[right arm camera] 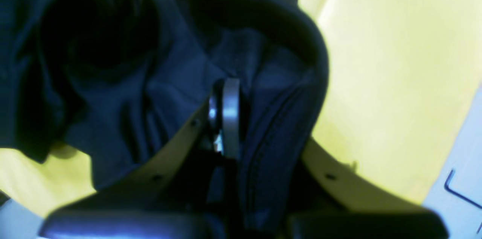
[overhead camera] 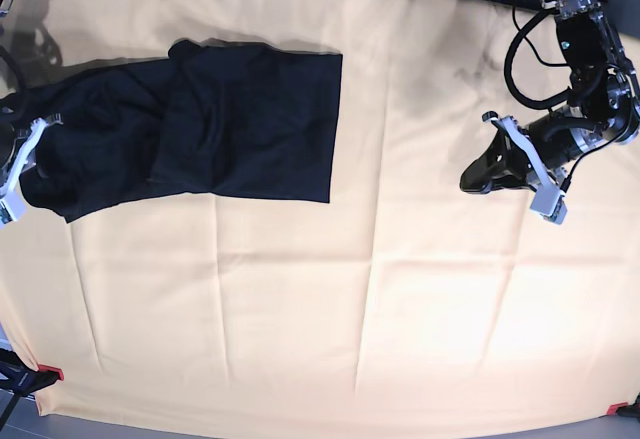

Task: Fold the T-shirt properly
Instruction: 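Grasp the other strip end with the right gripper, then fold the held end with the right gripper over onto the folded half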

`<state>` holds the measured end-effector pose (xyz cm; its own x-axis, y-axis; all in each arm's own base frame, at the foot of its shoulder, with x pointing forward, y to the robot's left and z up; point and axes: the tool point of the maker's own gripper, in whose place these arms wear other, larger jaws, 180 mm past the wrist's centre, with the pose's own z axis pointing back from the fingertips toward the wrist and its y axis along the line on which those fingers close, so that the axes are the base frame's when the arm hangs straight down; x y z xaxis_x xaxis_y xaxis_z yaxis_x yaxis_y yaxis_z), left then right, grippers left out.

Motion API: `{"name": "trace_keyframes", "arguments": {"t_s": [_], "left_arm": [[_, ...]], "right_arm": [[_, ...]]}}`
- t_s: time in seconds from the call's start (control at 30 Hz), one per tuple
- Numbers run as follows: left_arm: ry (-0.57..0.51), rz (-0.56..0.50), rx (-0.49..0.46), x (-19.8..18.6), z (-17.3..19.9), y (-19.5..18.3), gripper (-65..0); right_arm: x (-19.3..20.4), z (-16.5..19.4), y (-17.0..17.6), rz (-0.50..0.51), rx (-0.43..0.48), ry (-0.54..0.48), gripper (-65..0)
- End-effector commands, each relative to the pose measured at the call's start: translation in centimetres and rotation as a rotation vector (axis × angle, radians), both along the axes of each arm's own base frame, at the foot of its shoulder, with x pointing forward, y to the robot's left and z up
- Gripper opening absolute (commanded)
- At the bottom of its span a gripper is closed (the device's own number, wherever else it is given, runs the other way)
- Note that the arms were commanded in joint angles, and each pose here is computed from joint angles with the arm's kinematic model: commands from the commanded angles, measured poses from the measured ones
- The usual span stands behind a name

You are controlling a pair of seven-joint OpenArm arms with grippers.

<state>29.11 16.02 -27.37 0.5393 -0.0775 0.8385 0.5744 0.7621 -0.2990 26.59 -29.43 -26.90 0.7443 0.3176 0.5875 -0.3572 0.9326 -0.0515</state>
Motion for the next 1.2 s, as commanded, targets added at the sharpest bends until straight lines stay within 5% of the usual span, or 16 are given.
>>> {"name": "trace_keyframes", "arguments": {"t_s": [0.0,0.37,0.73,0.93,1.17], "left_arm": [[-0.053,-0.006,-0.012,0.5,1.5,0.0,-65.0],[-0.048,-0.006,-0.014,0.4,1.4,0.0,-65.0],[-0.049,-0.005,-0.02,0.5,1.4,-0.1,-65.0],[-0.049,-0.003,-0.041,0.5,1.3,-0.6,-65.0],[-0.049,-0.002,-0.048,0.5,1.3,-0.8,-65.0]], "right_arm": [[0.7,1.5,0.7,0.015,0.008,-0.061,-65.0],[-1.5,5.0,13.6,0.246,0.331,-0.27,-65.0],[-2.9,7.8,19.9,0.383,0.535,-0.377,-65.0],[-3.1,7.3,23.5,0.46,0.567,-0.389,-65.0],[-2.0,5.9,26.8,0.472,0.501,-0.404,-65.0]]}}
